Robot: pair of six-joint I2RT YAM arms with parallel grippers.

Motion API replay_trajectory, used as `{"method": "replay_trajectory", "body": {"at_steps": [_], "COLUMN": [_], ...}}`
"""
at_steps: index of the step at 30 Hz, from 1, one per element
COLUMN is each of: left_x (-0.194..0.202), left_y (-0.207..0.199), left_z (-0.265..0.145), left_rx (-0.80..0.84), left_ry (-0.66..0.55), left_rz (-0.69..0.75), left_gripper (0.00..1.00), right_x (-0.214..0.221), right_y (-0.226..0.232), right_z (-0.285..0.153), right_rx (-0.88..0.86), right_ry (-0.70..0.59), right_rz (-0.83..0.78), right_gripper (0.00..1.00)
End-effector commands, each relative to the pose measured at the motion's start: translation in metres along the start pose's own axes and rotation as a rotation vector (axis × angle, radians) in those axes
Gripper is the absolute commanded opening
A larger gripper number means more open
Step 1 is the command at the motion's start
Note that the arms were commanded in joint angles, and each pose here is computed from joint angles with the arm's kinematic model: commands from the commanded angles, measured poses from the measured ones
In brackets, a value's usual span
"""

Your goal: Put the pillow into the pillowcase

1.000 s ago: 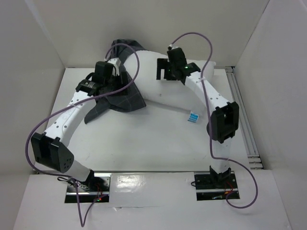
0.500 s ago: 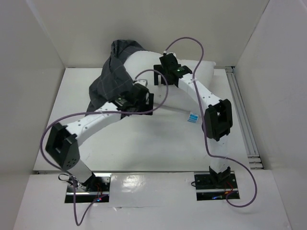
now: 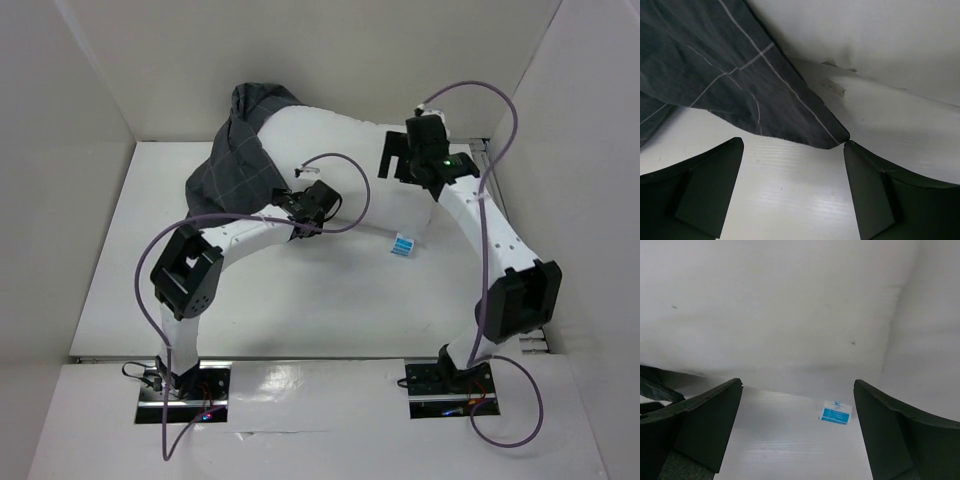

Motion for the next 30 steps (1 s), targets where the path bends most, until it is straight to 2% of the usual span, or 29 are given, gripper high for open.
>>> {"method": "replay_trajectory", "body": {"at_steps": [1, 4, 5, 7, 8, 9, 10, 11, 15, 16, 18, 21, 23, 24, 25, 26, 28, 30], "left_x": [-0.015, -0.020, -0.028, -0.026, -0.027, -0.034, -0.032, -0.035, -0.047, -0.056, -0.065, -0.095, -0.105, -0.105, -0.129, -0.127, -0.142, -0.142], "left_y": [-0.001, 0.002, 0.005, 0.013, 0.016, 0.026, 0.031, 0.040, 0.096, 0.129, 0.162, 0.229, 0.269, 0.273, 0.305, 0.309, 0.310, 0.296], "left_z": [0.011, 0.013, 0.008, 0.016, 0.019, 0.021, 0.024, 0.022, 0.016, 0.007, -0.002, -0.023, -0.017, 0.010, 0.001, 0.007, 0.025, 0.028], "left_rx": [-0.055, -0.051, -0.043, -0.050, -0.048, -0.049, -0.062, -0.074, -0.111, -0.147, -0.159, -0.310, -0.425, -0.459, -0.490, -0.481, -0.492, -0.459], "left_ry": [-0.047, -0.055, -0.086, -0.075, -0.069, -0.074, -0.055, -0.043, -0.034, -0.055, -0.087, -0.157, -0.136, -0.075, -0.125, -0.053, -0.032, -0.019], "left_rz": [-0.038, -0.058, -0.077, -0.081, -0.088, -0.130, -0.138, -0.151, -0.249, -0.311, -0.345, -0.347, -0.370, -0.339, -0.369, -0.321, -0.289, -0.250], "left_gripper": [0.95, 0.88, 0.82, 0.71, 0.61, 0.32, 0.14, 0.00, 0.00, 0.00, 0.00, 0.00, 0.00, 0.01, 0.27, 0.60, 0.98, 1.00], "right_x": [-0.002, 0.000, 0.003, 0.002, 0.005, 0.002, 0.002, 0.002, 0.001, 0.001, 0.002, 0.004, 0.003, 0.003, 0.006, 0.006, 0.009, 0.009], "right_y": [-0.016, -0.027, -0.029, -0.033, -0.035, -0.037, -0.037, -0.037, -0.039, -0.039, -0.039, -0.037, -0.036, -0.035, -0.036, -0.036, -0.037, -0.037], "right_z": [-0.024, -0.031, -0.033, -0.034, -0.032, -0.035, -0.035, -0.035, -0.035, -0.035, -0.035, -0.033, -0.033, -0.033, -0.032, -0.032, -0.030, -0.030], "right_rx": [-0.009, 0.014, 0.020, 0.028, 0.033, 0.035, 0.035, 0.035, 0.034, 0.034, 0.025, -0.001, -0.015, -0.024, -0.019, -0.018, -0.014, -0.023], "right_ry": [-0.019, -0.012, -0.002, -0.006, 0.002, -0.008, -0.008, -0.008, -0.006, -0.006, -0.001, 0.013, 0.011, 0.017, 0.026, 0.026, 0.034, 0.039], "right_rz": [0.038, 0.047, 0.044, 0.051, 0.049, 0.056, 0.056, 0.056, 0.053, 0.053, 0.053, 0.053, 0.055, 0.055, 0.053, 0.053, 0.051, 0.052], "right_gripper": [1.00, 1.00, 1.00, 1.00, 1.00, 1.00, 1.00, 1.00, 1.00, 1.00, 1.00, 1.00, 1.00, 1.00, 1.00, 1.00, 1.00, 1.00]}}
Point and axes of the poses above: each gripper's point midway between its finger pads, its own z axis out along the fingers, its own y axis along the line the jaws close on, x = y × z, the point moved 10 cm from there along -z, back along the fingers, and after that the axes turned 13 degrees about z, right-handed, at the moved point
